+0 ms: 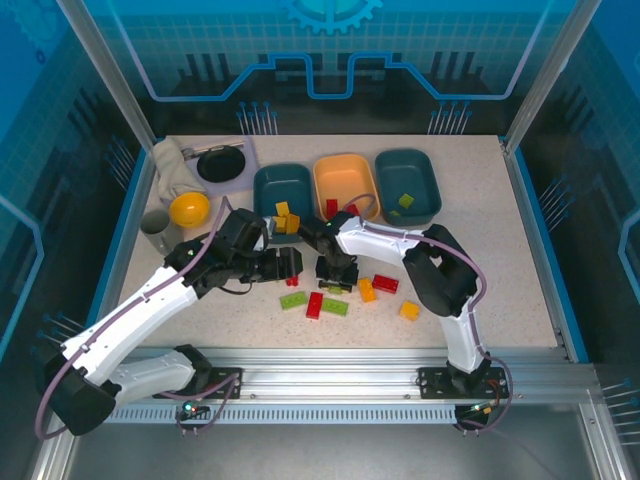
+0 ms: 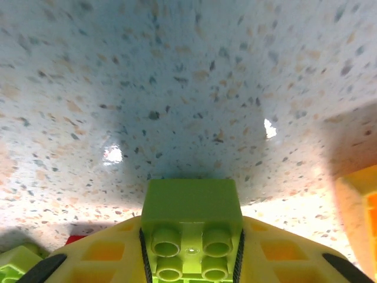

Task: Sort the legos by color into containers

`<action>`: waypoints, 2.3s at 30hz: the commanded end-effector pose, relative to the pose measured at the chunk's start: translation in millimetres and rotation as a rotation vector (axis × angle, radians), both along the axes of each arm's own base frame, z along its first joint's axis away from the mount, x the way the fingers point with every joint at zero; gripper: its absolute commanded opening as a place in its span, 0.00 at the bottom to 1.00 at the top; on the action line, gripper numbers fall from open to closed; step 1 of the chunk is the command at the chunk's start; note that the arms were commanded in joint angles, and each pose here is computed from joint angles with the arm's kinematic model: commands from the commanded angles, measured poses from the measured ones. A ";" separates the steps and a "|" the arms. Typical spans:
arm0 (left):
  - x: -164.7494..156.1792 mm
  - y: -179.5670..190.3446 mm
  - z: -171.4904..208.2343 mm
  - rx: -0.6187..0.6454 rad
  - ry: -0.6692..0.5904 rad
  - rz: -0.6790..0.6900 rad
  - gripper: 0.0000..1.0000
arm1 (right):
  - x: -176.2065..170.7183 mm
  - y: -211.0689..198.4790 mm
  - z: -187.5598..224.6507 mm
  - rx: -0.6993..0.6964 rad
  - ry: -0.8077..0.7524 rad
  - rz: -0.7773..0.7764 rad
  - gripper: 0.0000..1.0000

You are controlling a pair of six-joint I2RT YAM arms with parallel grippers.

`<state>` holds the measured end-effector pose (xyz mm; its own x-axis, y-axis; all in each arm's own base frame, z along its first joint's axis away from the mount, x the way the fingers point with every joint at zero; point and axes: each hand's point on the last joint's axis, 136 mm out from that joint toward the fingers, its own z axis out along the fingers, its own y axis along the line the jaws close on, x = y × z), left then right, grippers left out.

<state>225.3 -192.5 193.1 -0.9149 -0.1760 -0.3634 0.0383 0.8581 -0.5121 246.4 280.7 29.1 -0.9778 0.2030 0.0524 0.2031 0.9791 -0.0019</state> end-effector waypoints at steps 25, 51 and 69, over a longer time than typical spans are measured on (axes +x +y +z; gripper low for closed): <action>109.2 -110.0 36.7 -0.131 -0.081 -0.120 0.79 | 214.2 -235.0 76.0 -0.166 -0.255 -0.370 0.24; 103.8 -97.8 22.4 -0.055 -0.032 -0.097 0.79 | 238.5 -206.2 121.6 -0.080 -0.386 -0.316 0.55; 39.3 -3.1 -87.2 0.263 0.334 0.086 0.75 | 44.5 -34.9 171.4 0.406 -0.777 0.537 0.60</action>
<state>278.7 -214.5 125.1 -0.9735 -0.1684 -0.1546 -0.1089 0.9362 -0.3341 312.9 217.3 205.7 -0.7851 -0.0707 -0.6154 -0.2877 0.9214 0.2612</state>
